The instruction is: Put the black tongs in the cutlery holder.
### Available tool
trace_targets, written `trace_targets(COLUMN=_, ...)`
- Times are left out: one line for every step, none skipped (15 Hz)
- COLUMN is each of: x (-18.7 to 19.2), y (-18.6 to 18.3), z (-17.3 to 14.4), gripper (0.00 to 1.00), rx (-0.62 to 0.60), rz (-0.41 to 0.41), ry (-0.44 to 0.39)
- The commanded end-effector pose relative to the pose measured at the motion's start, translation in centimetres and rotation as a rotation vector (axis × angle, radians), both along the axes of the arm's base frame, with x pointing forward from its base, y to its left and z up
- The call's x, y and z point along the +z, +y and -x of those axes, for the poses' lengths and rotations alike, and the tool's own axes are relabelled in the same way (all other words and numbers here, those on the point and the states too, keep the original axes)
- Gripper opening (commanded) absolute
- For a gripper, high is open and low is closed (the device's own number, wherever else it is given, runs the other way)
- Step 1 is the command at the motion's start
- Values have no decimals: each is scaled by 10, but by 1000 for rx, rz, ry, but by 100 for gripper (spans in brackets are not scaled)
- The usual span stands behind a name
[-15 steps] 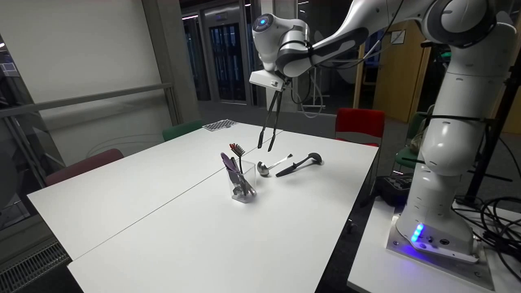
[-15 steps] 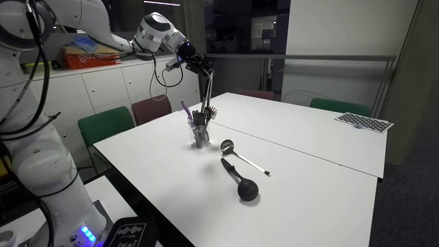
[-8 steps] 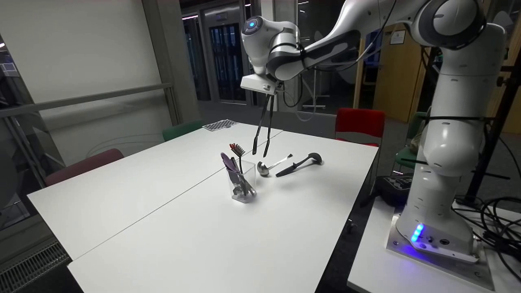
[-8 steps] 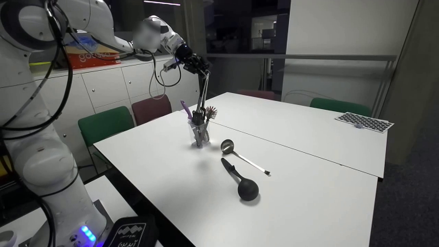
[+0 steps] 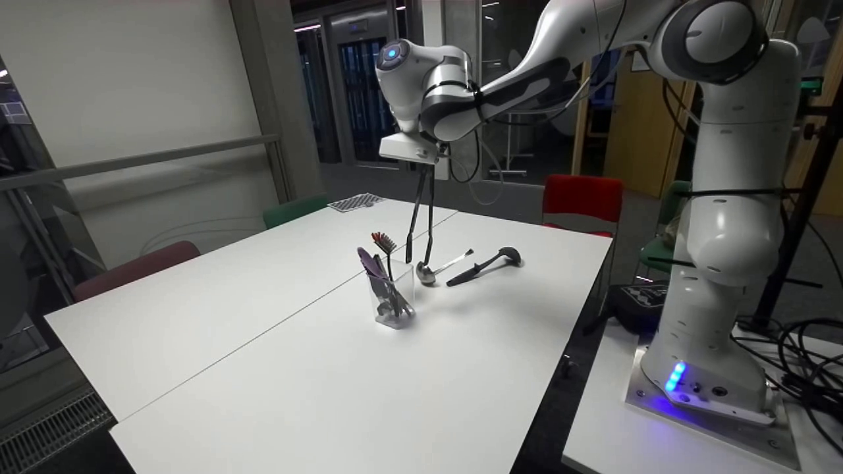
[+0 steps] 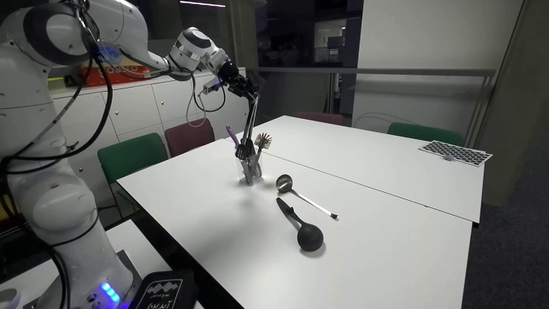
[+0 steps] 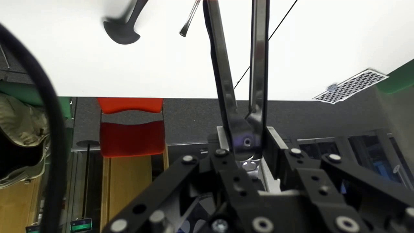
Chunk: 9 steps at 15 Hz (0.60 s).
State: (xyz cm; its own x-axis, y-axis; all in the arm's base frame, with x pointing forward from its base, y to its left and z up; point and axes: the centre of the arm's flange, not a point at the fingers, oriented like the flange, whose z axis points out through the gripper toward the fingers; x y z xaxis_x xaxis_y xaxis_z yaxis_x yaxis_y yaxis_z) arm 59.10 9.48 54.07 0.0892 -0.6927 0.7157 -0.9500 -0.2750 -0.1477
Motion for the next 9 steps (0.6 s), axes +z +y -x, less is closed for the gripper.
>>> trace_targets(x=11, y=11, z=-15, gripper=8, rx=15, rz=58, ry=27)
trace_targets(x=11, y=14, z=-17, gripper=8, rx=15, rz=64, ry=33)
trace_targets(x=10, y=16, z=-20, gripper=8, rx=18, rz=68, ry=37)
trace_targets(x=10, y=18, z=-22, gripper=8, rx=19, rz=71, ry=40)
trace_targets(x=9, y=18, z=-25, gripper=8, rx=20, rz=76, ry=44)
trace_targets(x=8, y=19, z=-27, gripper=8, rx=19, rz=81, ry=48)
trace_targets(x=8, y=20, z=-29, gripper=8, rx=18, rz=83, ry=52)
trace_targets(x=7, y=20, z=-31, gripper=8, rx=18, rz=84, ry=56)
trace_targets(x=5, y=21, z=-33, gripper=8, rx=19, rz=85, ry=60)
